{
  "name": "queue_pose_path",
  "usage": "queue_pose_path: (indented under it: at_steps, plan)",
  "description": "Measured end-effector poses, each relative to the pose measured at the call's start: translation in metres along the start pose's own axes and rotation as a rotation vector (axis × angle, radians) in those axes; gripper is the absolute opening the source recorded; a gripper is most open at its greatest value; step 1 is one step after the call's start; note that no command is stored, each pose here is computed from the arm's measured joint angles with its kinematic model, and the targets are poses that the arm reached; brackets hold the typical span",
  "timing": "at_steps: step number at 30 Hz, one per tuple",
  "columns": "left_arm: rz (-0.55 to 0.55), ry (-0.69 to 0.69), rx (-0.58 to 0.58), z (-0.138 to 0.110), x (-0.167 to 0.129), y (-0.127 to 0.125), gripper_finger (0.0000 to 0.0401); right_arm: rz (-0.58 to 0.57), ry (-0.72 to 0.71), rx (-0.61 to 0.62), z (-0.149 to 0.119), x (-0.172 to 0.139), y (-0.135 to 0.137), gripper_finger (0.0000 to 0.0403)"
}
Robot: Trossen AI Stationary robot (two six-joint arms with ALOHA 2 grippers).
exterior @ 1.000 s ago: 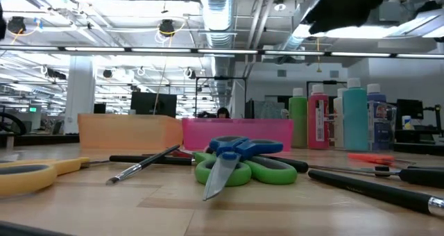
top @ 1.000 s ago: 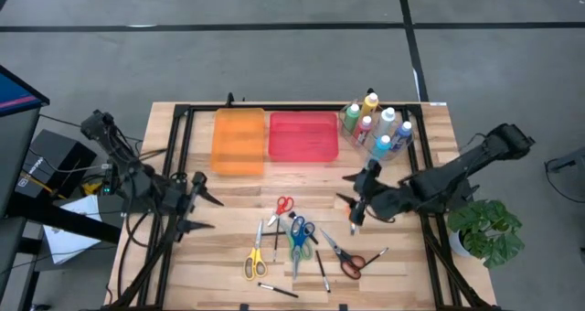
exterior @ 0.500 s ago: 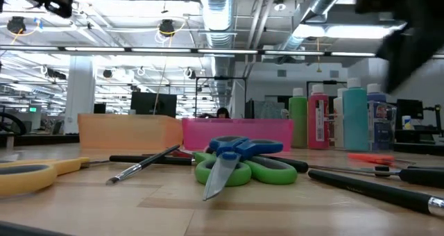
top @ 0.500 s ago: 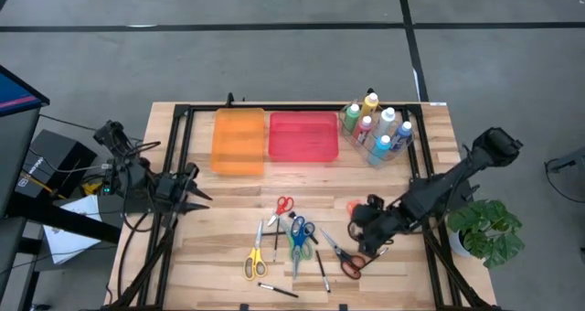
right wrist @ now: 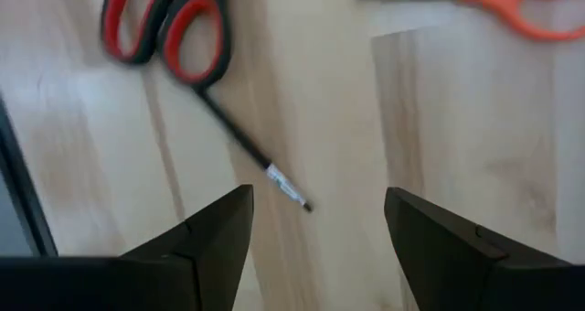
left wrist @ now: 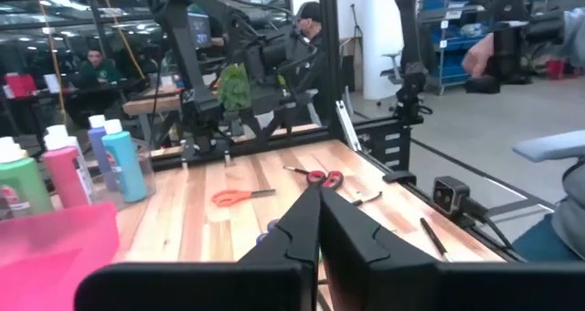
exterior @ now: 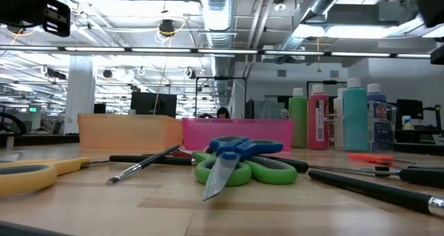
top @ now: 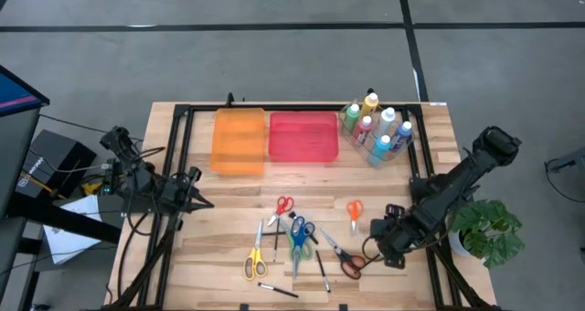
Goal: Pick & Place Paint Supplies
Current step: Put the black paintbrush into the pink bin
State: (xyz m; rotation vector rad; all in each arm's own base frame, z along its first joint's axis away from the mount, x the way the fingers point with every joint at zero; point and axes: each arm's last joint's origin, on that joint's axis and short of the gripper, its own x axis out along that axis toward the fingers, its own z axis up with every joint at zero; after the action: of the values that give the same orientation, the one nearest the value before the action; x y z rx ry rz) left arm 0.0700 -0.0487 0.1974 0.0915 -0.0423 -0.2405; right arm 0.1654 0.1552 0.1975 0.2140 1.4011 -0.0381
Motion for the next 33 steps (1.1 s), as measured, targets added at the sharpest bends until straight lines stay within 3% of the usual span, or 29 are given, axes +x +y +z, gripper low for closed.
queue_pose_path:
  at_steps: [9,16,23,33]
  plan:
    - [-0.037,0.025,-0.008,-0.011,0.002,-0.004,0.0001,-0.06,0.129,-0.243,-0.005,0.031,0.011,0.0244]
    - [-0.037,0.024,-0.009,-0.011,0.002,-0.004,0.0001,-0.083,0.294,-0.316,-0.008,0.064,0.015,0.0244]
    - [-0.014,0.026,-0.009,-0.011,0.002,-0.003,0.0001,-0.102,0.292,-0.324,-0.006,0.07,0.017,0.0227]
    - [-0.013,0.025,-0.01,-0.011,0.002,-0.003,0.0001,-0.039,0.151,-0.335,0.002,0.063,0.025,0.0178]
